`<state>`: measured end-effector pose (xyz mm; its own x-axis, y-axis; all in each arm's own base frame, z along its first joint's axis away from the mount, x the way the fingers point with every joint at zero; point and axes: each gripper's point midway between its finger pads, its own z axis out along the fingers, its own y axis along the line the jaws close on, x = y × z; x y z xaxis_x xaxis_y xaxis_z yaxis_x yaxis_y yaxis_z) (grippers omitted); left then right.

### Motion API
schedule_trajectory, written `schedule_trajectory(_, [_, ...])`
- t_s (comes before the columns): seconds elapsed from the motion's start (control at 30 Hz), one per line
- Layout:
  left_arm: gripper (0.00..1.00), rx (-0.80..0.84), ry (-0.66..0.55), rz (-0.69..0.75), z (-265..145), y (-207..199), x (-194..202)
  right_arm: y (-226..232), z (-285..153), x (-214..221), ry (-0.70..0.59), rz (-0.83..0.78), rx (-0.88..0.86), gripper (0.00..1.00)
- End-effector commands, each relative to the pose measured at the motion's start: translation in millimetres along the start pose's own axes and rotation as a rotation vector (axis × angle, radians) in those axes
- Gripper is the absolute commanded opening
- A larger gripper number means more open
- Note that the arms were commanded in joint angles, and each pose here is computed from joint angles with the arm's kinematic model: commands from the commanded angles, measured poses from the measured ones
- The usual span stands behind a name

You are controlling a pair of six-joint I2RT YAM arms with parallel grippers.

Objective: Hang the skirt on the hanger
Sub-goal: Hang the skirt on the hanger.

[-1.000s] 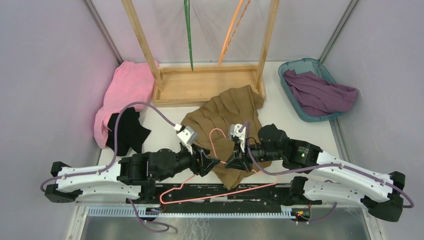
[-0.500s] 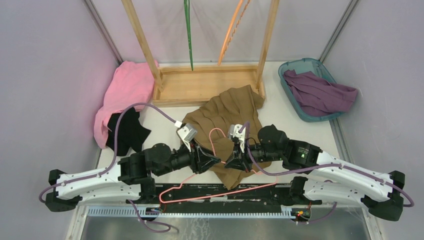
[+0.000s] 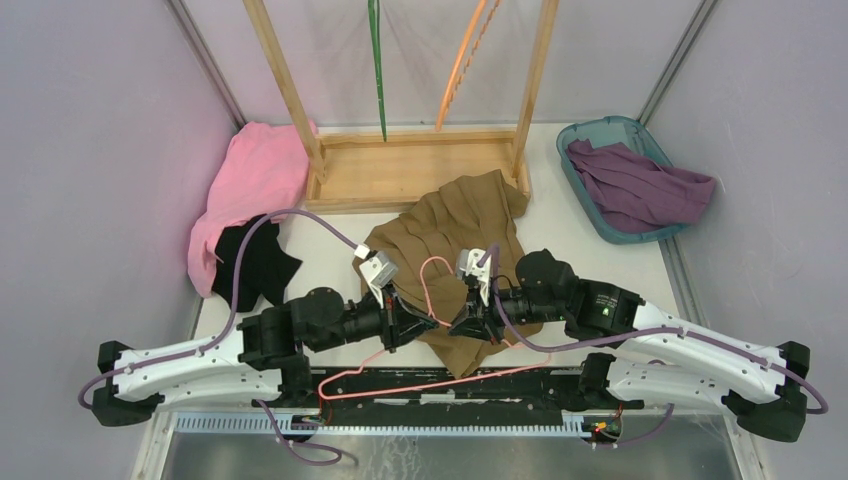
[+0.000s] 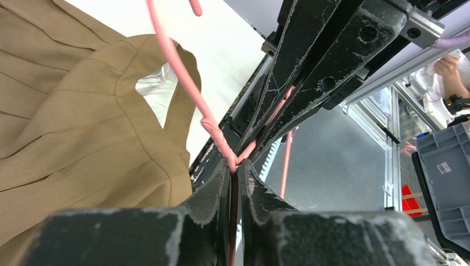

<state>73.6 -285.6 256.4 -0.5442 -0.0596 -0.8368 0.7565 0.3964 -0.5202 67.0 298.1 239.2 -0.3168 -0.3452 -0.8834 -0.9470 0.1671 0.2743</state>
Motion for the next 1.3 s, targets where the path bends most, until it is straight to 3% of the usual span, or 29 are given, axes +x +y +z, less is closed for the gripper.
schedule_trajectory(0.0, [0.1, 0.039, -0.062, -0.009, -1, -12, -21, 3, 1, -19, -0.066, -0.023, -0.005, 0.01])
schedule_trajectory(0.1, [0.05, 0.005, -0.062, 0.002, 1, -5, -21, 1, 2, -19, -0.054, -0.004, 0.006, 0.04])
schedule_trajectory(0.17, [0.03, -0.065, -0.06, 0.016, -1, 8, -21, -4, 0, -20, -0.055, 0.024, 0.045, 0.22])
schedule_trajectory(0.27, [0.03, -0.19, -0.054, 0.04, -10, 33, -18, -18, -9, -16, -0.04, 0.065, 0.146, 0.35])
schedule_trajectory(0.5, [0.03, -0.372, -0.044, 0.049, -25, 67, -13, -83, -55, 19, 0.033, 0.242, 0.623, 0.49])
schedule_trajectory(0.6, [0.03, -0.374, -0.049, 0.054, -27, 68, -13, -107, -88, 36, 0.031, 0.314, 0.844, 0.47])
schedule_trajectory(0.73, [0.03, -0.303, -0.082, 0.053, -19, 58, -16, -116, -93, 73, 0.111, 0.393, 0.94, 0.22])
schedule_trajectory(0.8, [0.03, -0.28, -0.087, 0.066, -13, 57, -12, -120, -89, 93, 0.153, 0.431, 0.971, 0.18])
schedule_trajectory(1.0, [0.03, -0.341, -0.06, 0.082, -12, 73, 0, -132, -96, 120, 0.219, 0.472, 1.1, 0.29])
schedule_trajectory(1.27, [0.03, -0.335, -0.082, 0.072, -20, 74, 0, -147, -78, 141, 0.227, 0.504, 1.146, 0.34])
